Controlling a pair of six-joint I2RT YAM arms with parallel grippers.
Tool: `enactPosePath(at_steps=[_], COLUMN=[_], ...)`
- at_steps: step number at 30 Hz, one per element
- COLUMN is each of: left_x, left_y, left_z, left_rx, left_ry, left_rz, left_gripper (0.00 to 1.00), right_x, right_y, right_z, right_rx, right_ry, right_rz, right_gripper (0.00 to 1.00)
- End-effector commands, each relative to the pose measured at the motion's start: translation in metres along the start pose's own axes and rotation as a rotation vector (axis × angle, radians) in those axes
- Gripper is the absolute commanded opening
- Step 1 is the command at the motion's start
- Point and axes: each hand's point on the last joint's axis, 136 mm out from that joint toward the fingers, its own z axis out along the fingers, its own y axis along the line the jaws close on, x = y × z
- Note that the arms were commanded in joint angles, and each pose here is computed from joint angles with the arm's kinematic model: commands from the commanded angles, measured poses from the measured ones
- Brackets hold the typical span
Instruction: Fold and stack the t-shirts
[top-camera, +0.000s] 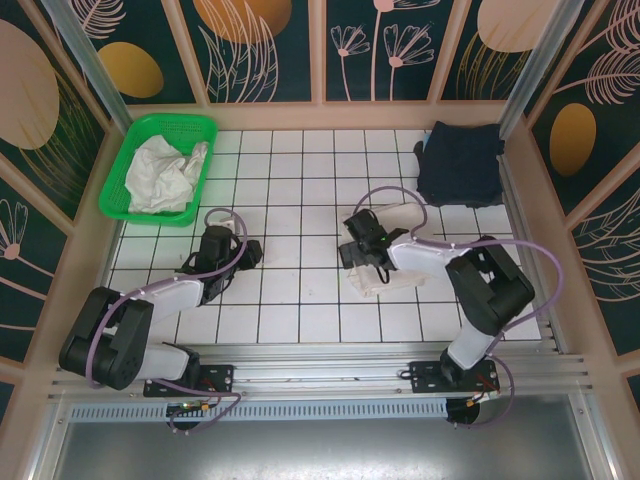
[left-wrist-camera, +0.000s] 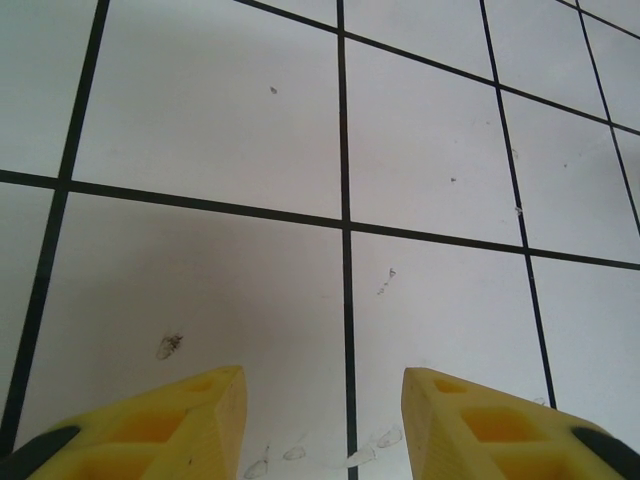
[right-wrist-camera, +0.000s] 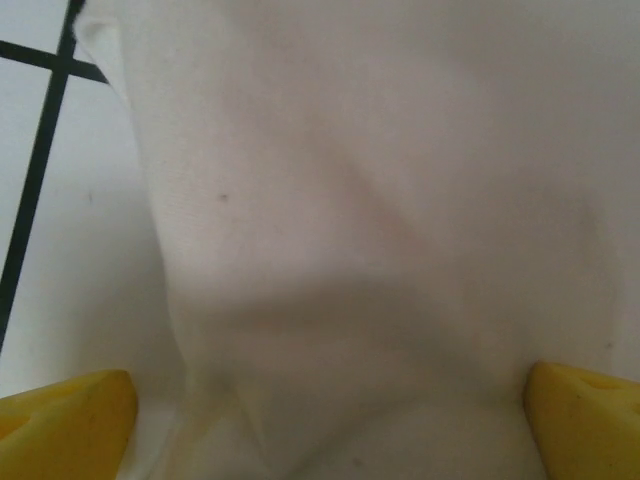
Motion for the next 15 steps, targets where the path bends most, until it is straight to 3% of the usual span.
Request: enactPosePath(at_steps=[1, 6, 9, 15], left_x=[0.000, -0.004, -0.005, -0.005], left_y=[0.002, -0.001, -0.002, -0.001], left_z=[0.001, 0.004, 0.005, 0.003], left_rx=[-0.007, -0.004, -0.004, -0.011], left_ry=[-0.016, -0.010, -0.012, -0.011], left_rz=[0.026, 0.043, 0.048, 0.056], left_gripper=[0.46, 0.45, 0.45, 0.45], right_x=[0.018, 0.029, 0.030, 0.016], right_y=[-0.014, -0.011, -0.014, -0.012], right_z=[0.009, 0.020, 0.020, 0.012], right_rx=[0.099, 0.108, 0.119, 0.095], right_ry=[0.084, 0.132, 0.127, 0.099], right_rz=[0.019, 0.016, 0.017, 0.015], right_gripper=[0.93, 0.58, 0.44, 0.26])
